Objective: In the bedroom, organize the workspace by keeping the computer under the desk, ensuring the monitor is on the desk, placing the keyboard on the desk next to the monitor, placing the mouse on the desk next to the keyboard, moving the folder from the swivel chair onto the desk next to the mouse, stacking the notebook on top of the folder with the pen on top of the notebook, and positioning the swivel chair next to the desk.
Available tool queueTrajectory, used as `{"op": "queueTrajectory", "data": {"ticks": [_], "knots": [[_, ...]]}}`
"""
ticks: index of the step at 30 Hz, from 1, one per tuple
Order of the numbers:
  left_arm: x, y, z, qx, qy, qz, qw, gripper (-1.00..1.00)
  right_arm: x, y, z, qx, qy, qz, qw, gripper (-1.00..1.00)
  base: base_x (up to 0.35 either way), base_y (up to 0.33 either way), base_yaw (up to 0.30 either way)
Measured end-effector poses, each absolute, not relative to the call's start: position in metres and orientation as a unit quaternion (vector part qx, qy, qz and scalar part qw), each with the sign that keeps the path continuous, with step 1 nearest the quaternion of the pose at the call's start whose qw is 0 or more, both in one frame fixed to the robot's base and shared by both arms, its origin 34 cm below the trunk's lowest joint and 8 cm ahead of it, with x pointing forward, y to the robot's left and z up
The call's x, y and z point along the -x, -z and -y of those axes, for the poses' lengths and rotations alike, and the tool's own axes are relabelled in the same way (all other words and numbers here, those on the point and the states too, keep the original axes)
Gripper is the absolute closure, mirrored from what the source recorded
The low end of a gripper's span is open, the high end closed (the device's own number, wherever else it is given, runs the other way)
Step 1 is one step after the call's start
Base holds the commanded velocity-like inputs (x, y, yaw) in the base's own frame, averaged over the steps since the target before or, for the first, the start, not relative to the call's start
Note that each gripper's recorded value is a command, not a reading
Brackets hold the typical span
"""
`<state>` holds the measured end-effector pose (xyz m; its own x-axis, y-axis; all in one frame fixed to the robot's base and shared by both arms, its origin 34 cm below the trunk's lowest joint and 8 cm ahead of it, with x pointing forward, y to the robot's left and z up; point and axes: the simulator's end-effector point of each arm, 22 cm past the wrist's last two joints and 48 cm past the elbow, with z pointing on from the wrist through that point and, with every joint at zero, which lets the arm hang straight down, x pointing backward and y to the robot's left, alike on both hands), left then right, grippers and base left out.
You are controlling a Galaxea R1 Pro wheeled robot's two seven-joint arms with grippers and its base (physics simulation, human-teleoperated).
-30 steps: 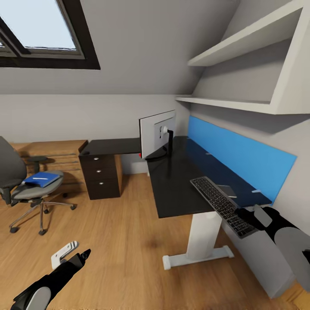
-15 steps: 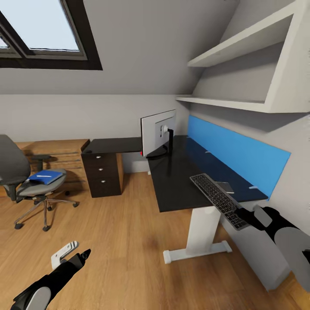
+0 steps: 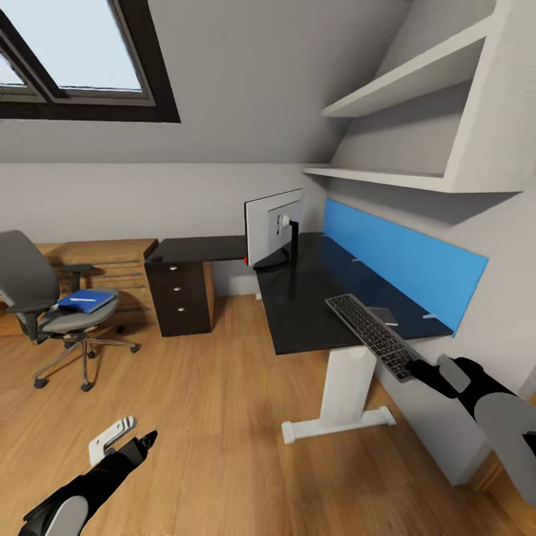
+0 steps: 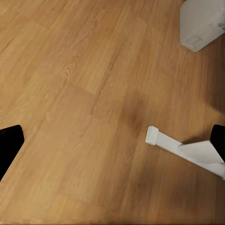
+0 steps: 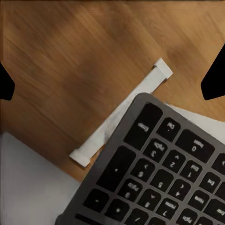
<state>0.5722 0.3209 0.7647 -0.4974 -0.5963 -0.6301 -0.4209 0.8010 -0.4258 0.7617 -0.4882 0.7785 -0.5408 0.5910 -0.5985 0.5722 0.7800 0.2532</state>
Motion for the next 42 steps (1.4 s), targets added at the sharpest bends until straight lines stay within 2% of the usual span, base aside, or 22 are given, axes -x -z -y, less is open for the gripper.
{"op": "queueTrajectory", "data": {"ticks": [9, 23, 25, 34, 42], "knots": [[-0.572, -0.765, -0.321, 0.295, 0.108, -0.859, 0.405, -1.00, -0.764, -0.781, 0.488, -0.331, -0.019, -0.875, 0.353, -1.00, -0.080, 0.000, 0.000], [-0.574, -0.769, -0.320, 0.296, 0.112, -0.856, 0.410, -1.00, -0.777, -0.815, 0.489, -0.314, -0.178, -0.837, 0.412, -1.00, -0.003, 0.000, 0.000], [-0.574, -0.769, -0.320, 0.296, 0.112, -0.856, 0.410, -1.00, -0.775, -0.826, 0.497, -0.330, -0.219, -0.814, 0.425, -1.00, 0.000, 0.000, 0.000], [-0.574, -0.764, -0.319, 0.295, 0.112, -0.856, 0.410, -1.00, -0.759, -0.831, 0.531, -0.400, -0.266, -0.769, 0.423, -1.00, 0.000, 0.000, 0.000], [-0.573, -0.750, -0.315, 0.292, 0.114, -0.857, 0.409, -1.00, -0.755, -0.820, 0.534, -0.417, -0.285, -0.757, 0.415, -1.00, 0.000, 0.000, 0.000]]}}
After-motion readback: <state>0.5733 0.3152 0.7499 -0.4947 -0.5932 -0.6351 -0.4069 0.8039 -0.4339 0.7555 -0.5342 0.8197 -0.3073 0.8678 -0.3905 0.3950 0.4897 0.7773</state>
